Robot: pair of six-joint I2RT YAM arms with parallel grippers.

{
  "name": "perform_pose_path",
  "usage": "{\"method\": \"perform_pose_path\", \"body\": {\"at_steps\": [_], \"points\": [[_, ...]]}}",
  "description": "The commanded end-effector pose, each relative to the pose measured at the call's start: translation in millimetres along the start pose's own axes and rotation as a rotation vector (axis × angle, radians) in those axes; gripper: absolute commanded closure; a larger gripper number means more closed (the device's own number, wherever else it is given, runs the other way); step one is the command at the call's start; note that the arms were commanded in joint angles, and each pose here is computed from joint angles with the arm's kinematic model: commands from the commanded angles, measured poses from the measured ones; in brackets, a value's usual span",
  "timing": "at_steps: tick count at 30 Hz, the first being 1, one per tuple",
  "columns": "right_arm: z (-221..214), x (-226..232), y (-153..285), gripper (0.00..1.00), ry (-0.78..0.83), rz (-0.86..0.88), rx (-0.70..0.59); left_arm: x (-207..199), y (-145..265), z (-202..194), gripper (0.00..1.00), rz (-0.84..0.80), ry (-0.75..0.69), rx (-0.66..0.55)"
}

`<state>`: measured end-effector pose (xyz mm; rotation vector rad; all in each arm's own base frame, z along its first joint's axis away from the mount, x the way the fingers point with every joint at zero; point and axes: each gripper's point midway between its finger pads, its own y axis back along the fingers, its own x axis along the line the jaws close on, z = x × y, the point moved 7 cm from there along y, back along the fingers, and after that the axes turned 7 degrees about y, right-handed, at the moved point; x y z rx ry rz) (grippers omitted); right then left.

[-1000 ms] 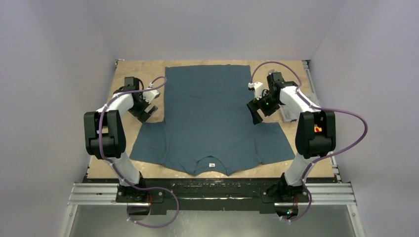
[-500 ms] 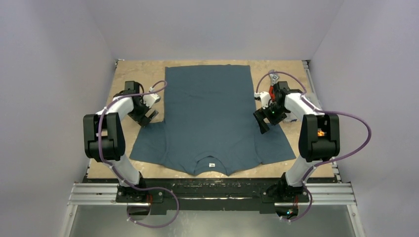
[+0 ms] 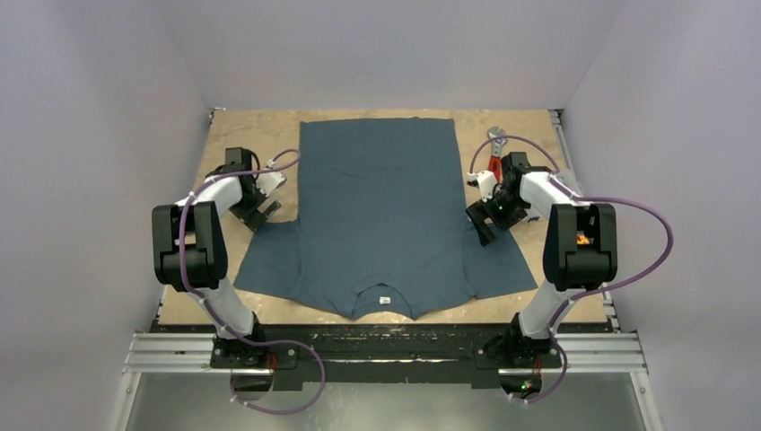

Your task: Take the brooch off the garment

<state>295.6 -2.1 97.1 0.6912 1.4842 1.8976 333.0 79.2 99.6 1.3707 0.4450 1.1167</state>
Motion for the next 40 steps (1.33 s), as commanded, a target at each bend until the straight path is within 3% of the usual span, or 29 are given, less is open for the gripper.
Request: {"method": "perform_pose_path", "body": {"at_steps": [1, 6, 9, 17, 23, 26, 29, 40], "points": [[4.2, -6.5, 1.0, 0.1, 0.02, -0.019, -0.009, 18.2, -2.6, 1.0, 0.0, 0.077, -0.023, 0.01], [9.2, -9.0, 4.2, 0.1, 0.023, -0.018, -0.018, 21.3, 9.4, 7.1, 0.0, 0.064, -0.009, -0.024], [24.8, -10.5, 24.9, 0.1, 0.027, -0.016, -0.09, 20.7, 33.1, 13.0, 0.0, 0.011, 0.048, -0.089], [85.7, -11.2, 107.9, 0.08, 0.007, -0.027, -0.407, 27.9, 151.8, 50.8, 0.0, -0.212, 0.319, -0.378], [114.7, -9.2, 170.8, 0.03, -0.018, -0.11, -0.638, 19.4, 226.8, 56.8, 0.0, -0.266, 0.496, -0.56], [115.2, -0.8, 186.2, 0.01, -0.053, -0.136, -0.743, 6.7, 245.1, 46.6, 0.0, -0.298, 0.572, -0.568], [100.0, 6.8, 188.2, 0.01, -0.08, -0.198, -0.764, -12.3, 249.3, 29.8, 0.0, -0.332, 0.639, -0.548], [48.6, 33.9, 165.0, 0.01, -0.14, -0.244, -0.698, -56.2, 226.8, -16.8, 0.0, -0.351, 0.728, -0.422]]}}
